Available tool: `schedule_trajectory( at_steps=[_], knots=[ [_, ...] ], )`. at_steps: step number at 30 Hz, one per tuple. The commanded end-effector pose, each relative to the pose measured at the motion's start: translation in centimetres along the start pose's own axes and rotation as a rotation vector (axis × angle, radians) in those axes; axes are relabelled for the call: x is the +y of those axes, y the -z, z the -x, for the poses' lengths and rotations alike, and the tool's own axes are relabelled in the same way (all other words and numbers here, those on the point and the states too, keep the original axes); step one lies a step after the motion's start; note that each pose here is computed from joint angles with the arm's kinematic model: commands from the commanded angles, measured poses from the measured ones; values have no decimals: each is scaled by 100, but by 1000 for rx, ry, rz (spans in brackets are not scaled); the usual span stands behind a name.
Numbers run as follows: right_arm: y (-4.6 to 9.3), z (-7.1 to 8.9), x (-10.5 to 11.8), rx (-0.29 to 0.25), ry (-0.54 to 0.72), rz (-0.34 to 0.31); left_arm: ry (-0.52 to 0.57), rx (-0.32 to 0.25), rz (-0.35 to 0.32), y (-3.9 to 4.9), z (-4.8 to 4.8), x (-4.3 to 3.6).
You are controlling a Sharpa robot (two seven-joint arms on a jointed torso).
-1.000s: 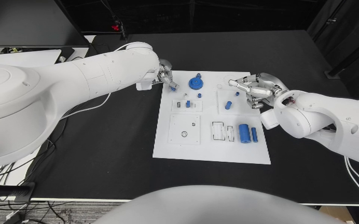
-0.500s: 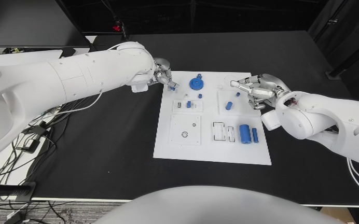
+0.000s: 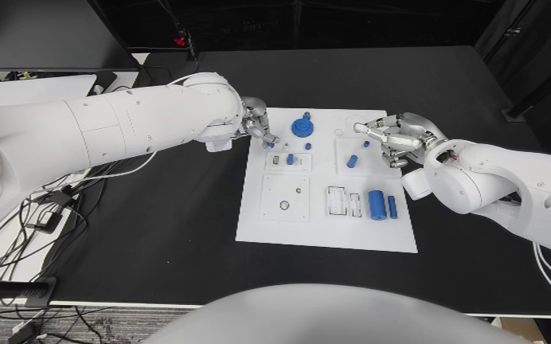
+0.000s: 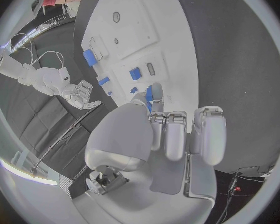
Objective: Assemble the parts on the task board
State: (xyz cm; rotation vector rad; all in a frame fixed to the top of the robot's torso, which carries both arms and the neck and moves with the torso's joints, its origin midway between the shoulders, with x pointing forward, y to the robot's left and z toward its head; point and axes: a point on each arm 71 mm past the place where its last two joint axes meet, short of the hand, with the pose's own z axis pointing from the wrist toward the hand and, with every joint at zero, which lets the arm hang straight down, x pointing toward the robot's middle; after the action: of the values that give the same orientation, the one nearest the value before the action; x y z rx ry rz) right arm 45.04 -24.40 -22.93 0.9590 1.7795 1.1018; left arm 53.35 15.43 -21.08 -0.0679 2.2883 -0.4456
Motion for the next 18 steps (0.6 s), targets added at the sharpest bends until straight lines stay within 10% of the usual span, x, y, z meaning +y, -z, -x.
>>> schedule_trajectory(
  at_steps=[1,18],
  knots=[
    [1,-13,19,5,1,11,9,-12,44,5,-15,2],
    [1,-23,21,9,1,11,-15,47,60,-21,-175,-33]
  ],
)
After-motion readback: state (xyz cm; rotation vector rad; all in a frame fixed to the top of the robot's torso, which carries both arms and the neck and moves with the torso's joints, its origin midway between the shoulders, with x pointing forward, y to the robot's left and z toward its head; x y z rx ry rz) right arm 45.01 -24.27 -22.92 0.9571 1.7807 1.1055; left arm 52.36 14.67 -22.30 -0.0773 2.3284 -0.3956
